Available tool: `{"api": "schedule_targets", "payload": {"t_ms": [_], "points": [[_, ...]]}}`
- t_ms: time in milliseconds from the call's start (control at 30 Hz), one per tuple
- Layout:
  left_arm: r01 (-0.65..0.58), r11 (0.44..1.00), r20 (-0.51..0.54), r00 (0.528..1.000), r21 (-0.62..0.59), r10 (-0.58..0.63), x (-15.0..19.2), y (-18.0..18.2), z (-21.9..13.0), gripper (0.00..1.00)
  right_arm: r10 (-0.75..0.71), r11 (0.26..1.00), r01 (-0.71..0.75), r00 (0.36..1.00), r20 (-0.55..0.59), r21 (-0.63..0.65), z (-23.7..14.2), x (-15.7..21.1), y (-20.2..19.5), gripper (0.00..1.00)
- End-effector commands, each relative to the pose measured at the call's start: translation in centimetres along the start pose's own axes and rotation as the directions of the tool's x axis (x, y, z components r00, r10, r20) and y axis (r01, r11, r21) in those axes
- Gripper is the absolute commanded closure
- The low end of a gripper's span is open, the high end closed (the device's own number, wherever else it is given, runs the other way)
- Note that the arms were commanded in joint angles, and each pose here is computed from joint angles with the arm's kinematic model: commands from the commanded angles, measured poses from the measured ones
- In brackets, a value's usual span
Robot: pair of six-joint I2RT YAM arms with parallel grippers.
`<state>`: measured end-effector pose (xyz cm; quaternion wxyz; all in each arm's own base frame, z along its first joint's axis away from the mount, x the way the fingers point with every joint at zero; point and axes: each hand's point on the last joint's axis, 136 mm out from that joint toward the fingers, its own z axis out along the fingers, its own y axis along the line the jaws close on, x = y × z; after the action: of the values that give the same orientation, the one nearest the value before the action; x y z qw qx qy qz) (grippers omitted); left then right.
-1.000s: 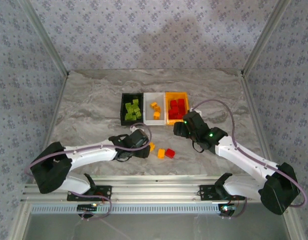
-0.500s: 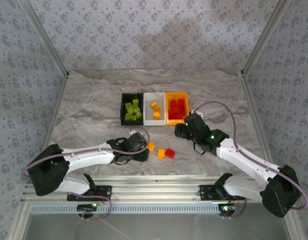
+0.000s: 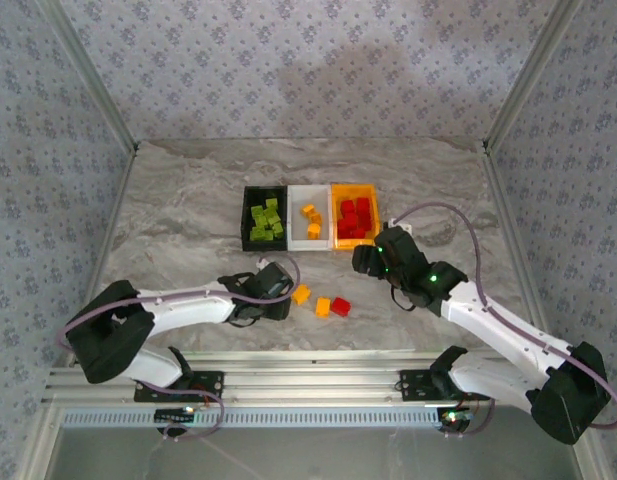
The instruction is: Sort the legos into containers by color
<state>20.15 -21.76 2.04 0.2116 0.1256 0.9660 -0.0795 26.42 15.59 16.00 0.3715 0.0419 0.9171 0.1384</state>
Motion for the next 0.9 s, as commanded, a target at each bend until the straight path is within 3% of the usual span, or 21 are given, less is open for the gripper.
{"api": "schedule_targets", "payload": {"t_ms": [0,133,267,500,867], "points": [[-0.012,0.999,0.033,0.999,0.041,0.011,-1.7,-1.3,-0.3,0.54,0.010,0.999,-0.011,1.000,0.008,0.033,-0.4,0.0,-1.0,0.18],[-0.011,0.999,0.049,0.999,0.043,0.009,-2.4,-1.5,-1.0,0.67,0.016,0.999,-0.017,1.000,0.010,0.031,-0.6,0.1,-1.1,0.18],[-0.007,0.998,0.092,0.996,0.067,0.001,-3.9,-2.0,-3.3,0.70,0.021,0.999,-0.022,1.000,0.017,0.029,-0.7,0.1,-1.2,0.18],[-0.012,0.996,0.228,0.974,0.087,-0.008,-11.7,-3.5,-7.6,0.70,0.025,0.999,-0.025,1.000,0.007,0.027,-0.4,0.6,-1.4,0.18],[0.040,0.999,0.212,0.976,0.012,-0.041,-22.4,-3.2,-2.1,0.71,0.024,0.999,-0.022,0.999,-0.030,0.040,0.0,2.4,-2.2,0.18]]}}
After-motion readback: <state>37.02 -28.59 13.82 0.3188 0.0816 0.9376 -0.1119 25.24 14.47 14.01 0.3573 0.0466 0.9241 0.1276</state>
